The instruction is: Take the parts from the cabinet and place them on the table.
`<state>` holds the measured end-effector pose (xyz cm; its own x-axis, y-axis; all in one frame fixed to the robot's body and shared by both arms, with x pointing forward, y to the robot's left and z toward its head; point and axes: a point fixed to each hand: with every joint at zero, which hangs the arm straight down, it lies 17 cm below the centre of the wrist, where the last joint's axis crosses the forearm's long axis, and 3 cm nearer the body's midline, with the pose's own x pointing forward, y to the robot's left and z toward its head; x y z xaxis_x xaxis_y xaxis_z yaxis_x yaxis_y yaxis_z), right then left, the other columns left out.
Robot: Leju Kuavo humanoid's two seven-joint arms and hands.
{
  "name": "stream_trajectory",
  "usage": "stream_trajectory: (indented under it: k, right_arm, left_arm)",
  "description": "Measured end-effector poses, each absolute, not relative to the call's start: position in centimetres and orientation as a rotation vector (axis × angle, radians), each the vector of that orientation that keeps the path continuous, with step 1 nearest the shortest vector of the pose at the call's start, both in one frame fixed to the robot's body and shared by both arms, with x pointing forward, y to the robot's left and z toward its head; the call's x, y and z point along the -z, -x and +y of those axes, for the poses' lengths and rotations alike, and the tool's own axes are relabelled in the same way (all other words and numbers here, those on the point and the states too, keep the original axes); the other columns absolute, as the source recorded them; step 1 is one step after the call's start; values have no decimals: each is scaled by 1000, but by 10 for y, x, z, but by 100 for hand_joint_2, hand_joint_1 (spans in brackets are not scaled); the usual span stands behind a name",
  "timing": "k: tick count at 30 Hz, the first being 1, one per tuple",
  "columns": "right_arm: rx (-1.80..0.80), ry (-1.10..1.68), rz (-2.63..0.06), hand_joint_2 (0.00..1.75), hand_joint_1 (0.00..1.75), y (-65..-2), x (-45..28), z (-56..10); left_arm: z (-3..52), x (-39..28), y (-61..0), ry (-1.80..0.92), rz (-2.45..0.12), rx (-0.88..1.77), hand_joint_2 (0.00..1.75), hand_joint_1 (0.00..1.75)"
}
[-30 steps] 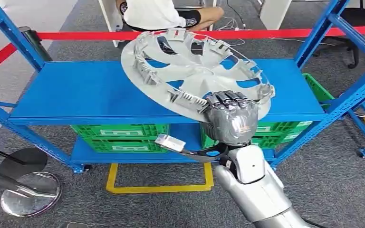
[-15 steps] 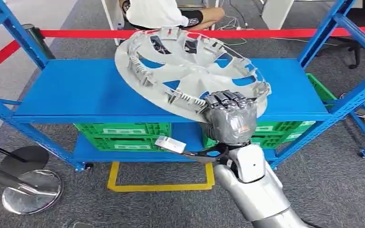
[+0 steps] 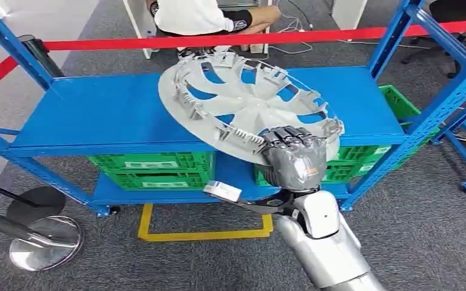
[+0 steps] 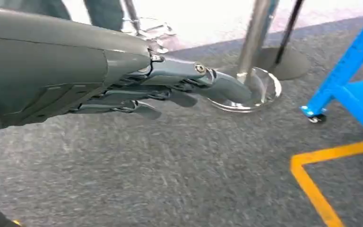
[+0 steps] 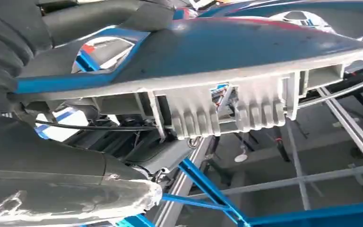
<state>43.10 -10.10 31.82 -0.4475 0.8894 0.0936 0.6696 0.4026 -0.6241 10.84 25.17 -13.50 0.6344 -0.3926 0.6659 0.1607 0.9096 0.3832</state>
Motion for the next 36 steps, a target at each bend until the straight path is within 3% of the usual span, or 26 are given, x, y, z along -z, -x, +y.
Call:
stream_trajectory:
  k: [10, 15, 21, 36]
  right_arm:
    - [-713, 1317, -2246, 175, 175, -432, -314, -103]
    - [-723, 1307, -2198, 175, 175, -431, -293, -117]
    - [-731, 1311, -2157, 175, 175, -432, -280, -127]
    - [-720, 1293, -2062, 175, 175, -447, -263, -126]
  left_arm:
    - [254, 132, -105, -343, -820, 375, 175, 0]
    - [264, 149, -90, -461, -462, 93, 175, 0]
    - [299, 151, -87, -526, -400, -153, 175, 0]
    - [332, 158, -64, -565, -311, -332, 175, 0]
